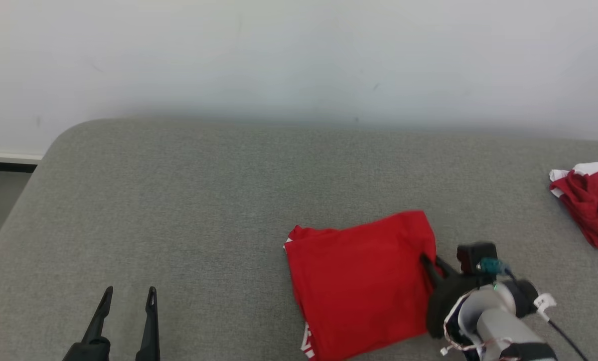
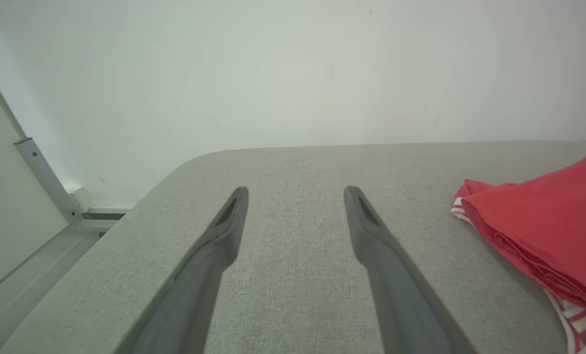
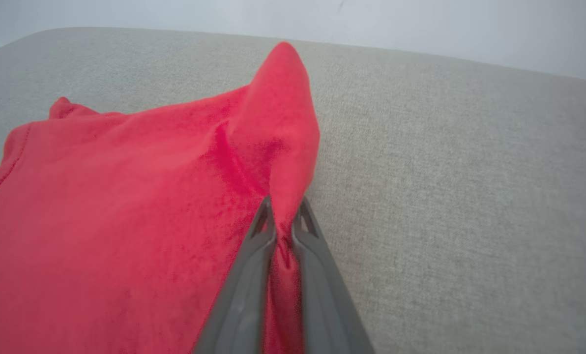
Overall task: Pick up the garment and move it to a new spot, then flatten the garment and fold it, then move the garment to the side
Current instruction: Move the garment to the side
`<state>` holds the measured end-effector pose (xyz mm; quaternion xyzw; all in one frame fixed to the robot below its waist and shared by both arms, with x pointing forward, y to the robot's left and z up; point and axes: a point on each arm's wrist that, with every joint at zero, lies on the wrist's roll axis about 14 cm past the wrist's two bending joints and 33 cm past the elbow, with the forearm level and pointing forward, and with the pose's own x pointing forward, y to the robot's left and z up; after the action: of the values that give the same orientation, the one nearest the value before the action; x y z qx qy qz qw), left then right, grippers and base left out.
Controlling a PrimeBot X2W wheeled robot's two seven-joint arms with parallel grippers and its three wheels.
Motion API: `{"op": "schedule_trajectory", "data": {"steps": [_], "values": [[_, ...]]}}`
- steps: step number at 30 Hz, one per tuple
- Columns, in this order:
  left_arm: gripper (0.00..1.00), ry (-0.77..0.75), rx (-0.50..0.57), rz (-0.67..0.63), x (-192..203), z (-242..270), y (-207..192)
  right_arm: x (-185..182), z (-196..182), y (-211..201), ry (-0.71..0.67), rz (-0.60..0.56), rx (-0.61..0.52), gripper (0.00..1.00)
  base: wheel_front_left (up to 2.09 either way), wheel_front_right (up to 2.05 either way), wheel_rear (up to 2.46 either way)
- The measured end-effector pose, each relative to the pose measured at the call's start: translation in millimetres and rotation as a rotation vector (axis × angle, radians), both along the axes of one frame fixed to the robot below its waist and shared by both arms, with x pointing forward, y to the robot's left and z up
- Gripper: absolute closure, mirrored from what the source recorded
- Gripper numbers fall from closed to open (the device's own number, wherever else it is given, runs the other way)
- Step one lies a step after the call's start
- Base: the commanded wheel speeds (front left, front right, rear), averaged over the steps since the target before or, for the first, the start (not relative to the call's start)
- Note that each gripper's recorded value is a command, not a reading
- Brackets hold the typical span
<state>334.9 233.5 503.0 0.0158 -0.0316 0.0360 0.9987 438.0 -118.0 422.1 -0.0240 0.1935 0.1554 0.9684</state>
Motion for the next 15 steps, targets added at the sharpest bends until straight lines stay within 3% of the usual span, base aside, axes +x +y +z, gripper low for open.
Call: {"op": "schedule_trajectory", "data": {"steps": [10, 15], "values": [[0.00, -0.039, -0.018, -0.047, 32, 12, -18, 61, 67, -43, -0.166, 0.010, -0.127, 1.00, 0.00, 0.00, 0.00], [0.00, -0.043, -0.021, -0.104, 66, 11, -37, 88, 77, -103, -0.160, -0.039, -0.251, 1.00, 0.00, 0.00, 0.00]]}}
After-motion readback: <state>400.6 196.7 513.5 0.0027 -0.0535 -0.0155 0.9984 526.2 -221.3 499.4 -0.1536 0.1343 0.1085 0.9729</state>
